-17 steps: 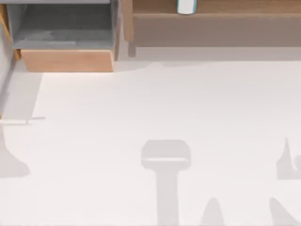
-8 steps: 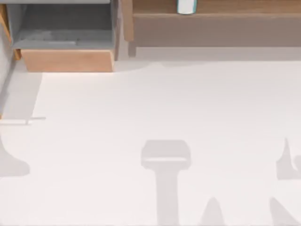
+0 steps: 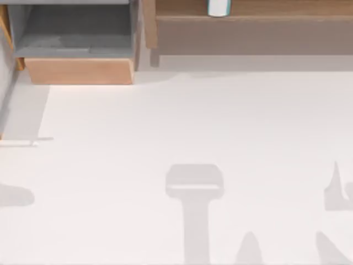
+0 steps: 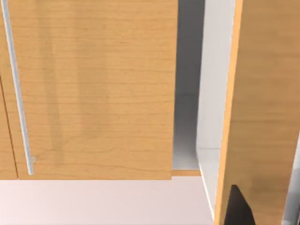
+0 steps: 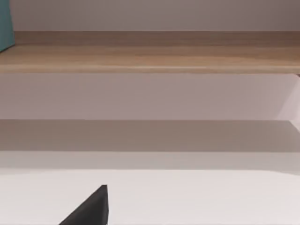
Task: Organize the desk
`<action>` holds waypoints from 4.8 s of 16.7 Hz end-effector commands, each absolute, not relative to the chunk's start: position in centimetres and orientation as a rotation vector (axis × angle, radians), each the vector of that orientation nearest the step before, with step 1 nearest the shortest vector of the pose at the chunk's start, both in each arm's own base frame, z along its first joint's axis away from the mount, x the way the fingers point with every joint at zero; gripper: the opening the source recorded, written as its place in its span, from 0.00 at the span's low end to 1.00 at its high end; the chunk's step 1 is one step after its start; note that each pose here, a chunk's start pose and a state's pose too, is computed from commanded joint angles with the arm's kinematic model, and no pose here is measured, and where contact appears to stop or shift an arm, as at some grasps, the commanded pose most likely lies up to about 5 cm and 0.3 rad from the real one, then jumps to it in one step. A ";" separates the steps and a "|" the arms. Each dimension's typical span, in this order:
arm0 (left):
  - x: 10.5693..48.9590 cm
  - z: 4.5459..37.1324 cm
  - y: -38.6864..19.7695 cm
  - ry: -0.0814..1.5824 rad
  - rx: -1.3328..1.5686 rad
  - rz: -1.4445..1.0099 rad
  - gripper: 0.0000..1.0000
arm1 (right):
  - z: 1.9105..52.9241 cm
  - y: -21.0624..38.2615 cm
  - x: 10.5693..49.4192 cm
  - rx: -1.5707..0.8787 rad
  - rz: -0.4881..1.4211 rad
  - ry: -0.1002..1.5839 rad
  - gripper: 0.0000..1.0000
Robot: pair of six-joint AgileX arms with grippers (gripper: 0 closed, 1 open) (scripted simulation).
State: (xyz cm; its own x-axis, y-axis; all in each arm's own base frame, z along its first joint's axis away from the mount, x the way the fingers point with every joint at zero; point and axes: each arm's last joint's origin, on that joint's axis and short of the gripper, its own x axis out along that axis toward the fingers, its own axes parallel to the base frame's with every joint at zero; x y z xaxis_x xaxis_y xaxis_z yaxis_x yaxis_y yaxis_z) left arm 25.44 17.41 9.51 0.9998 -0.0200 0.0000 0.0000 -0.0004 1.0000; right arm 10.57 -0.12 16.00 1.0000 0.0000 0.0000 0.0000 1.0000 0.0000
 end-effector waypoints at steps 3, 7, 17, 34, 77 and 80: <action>25.4 9.5 17.4 -0.016 1.571 -0.016 0.00 | 16.0 -0.1 10.6 0.000 0.000 0.000 1.00; 25.4 9.5 17.4 -0.016 1.571 -0.016 0.00 | 16.0 -0.1 10.6 0.000 0.000 0.000 1.00; 30.5 9.0 17.5 0.003 1.555 -0.026 0.00 | 16.0 -0.1 10.6 0.000 0.000 0.000 1.00; 37.7 9.0 17.3 0.008 1.550 -0.028 0.00 | 16.0 -0.1 10.6 0.000 0.000 0.000 1.00; 42.8 7.8 17.5 0.046 1.527 -0.052 1.00 | 16.0 -0.1 10.6 0.000 0.000 0.000 1.00; 41.2 7.9 17.7 0.048 1.529 -0.046 1.00 | 16.0 -0.1 10.6 0.000 0.000 0.000 1.00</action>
